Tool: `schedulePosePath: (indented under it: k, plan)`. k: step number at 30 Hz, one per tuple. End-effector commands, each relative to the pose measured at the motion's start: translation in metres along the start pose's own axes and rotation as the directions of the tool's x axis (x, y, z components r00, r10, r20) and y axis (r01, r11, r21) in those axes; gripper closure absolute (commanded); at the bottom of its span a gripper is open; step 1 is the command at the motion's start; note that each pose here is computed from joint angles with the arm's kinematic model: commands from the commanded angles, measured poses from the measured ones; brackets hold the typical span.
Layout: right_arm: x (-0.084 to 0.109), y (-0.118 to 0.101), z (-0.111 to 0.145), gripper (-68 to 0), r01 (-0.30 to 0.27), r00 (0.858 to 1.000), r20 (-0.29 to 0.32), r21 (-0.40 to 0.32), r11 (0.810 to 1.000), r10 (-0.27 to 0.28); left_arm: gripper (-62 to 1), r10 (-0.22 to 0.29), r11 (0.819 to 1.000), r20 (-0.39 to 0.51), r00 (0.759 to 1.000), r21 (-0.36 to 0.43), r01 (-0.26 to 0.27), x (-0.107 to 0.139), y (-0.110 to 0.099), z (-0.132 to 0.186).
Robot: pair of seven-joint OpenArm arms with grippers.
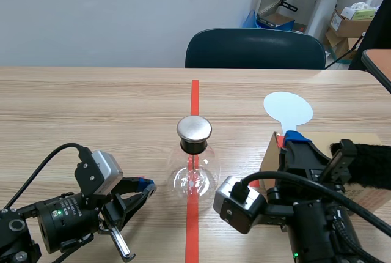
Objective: Do the electroscope experiment
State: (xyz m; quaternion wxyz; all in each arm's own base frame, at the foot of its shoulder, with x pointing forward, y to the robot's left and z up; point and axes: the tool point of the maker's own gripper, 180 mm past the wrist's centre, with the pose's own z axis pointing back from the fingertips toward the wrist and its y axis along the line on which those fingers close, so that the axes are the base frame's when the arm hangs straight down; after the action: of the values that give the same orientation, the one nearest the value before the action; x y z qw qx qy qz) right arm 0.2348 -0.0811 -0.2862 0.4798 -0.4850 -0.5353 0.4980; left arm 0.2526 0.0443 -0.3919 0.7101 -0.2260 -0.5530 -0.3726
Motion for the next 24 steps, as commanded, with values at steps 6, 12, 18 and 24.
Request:
schedulePosePath:
  k: [6,12,18,24]
  plan:
    - [0.009,-0.010,-0.005,-1.8,0.001,0.998,0.057,-0.038,0.999,0.001,-5.5,0.007,1.000,0.034,0.999,-0.002,-0.007,0.010,-0.001,-0.004]
    - [0.030,-0.010,-0.003,-1.8,0.001,0.984,0.178,-0.038,0.999,0.006,-5.5,0.007,1.000,0.034,0.999,-0.002,-0.007,0.010,-0.001,-0.004]
    - [0.055,-0.010,0.004,-1.8,0.001,0.950,0.312,-0.038,0.999,0.011,-5.5,0.007,1.000,0.034,0.999,-0.002,-0.007,0.010,-0.001,-0.004]
    - [0.072,-0.010,0.010,-1.7,0.001,0.912,0.410,-0.038,0.999,0.015,-5.5,0.007,1.000,0.034,0.999,-0.002,-0.007,0.010,-0.001,-0.004]
